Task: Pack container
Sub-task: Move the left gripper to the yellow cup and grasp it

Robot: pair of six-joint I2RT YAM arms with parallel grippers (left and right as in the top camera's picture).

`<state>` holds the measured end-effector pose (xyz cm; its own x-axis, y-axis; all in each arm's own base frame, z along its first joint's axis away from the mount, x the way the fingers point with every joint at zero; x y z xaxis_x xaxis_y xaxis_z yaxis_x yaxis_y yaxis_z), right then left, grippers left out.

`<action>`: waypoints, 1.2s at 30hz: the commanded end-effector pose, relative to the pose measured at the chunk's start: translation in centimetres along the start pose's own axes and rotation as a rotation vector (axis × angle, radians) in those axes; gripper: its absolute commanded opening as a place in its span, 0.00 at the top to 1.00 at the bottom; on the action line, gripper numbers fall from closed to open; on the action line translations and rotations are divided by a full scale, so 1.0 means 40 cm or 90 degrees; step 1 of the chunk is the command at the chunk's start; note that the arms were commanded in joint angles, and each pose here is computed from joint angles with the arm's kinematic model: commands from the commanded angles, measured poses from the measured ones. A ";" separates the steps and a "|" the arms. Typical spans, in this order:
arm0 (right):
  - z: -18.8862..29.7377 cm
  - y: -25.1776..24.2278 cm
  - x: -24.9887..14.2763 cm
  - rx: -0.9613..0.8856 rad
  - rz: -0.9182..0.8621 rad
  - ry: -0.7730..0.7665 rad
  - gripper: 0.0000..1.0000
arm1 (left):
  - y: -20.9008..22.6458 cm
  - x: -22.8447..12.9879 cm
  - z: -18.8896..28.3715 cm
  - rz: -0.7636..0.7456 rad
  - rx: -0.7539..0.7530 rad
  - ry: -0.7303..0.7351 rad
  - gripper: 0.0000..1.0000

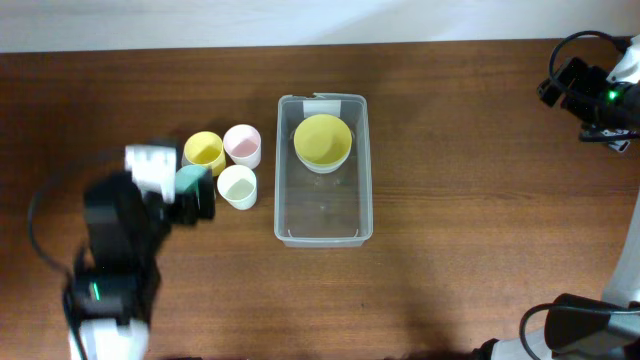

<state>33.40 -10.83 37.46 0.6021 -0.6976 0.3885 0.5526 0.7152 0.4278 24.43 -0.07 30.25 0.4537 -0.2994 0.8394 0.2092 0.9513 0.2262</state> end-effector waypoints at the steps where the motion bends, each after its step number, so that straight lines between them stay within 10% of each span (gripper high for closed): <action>1: 0.003 0.001 0.004 0.003 -0.004 -0.004 0.01 | 0.046 0.100 -0.076 -0.003 -0.123 0.007 0.00; 16: 0.003 0.001 0.004 0.003 -0.004 -0.004 0.01 | 0.204 0.162 -0.296 0.095 -0.167 0.088 0.00; 29: 0.003 0.001 0.004 0.003 -0.004 -0.004 0.01 | 0.218 0.037 -0.370 0.197 -0.067 0.281 0.00; 33: 0.003 0.001 0.004 0.003 -0.004 -0.004 0.01 | 0.228 0.019 -0.396 0.185 -0.042 0.296 0.24; 36: 0.003 0.001 0.004 0.003 -0.004 -0.004 0.01 | 0.218 -0.021 -0.433 0.190 -0.051 0.337 0.14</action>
<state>33.41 -10.83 37.47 0.6019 -0.6975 0.3890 0.5521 0.7153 0.4283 40.06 6.94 24.71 0.8392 -0.0341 0.5427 0.0763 0.9955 -0.0556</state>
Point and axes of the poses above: each gripper's point midway between its finger pads, its own z axis back along the fingers, its own y axis along the line the jaws close on, x = y × z, the point moved 9 cm from there along z, back along the fingers, and after that the axes turned 11 degrees about -z, right-handed, at the moved point
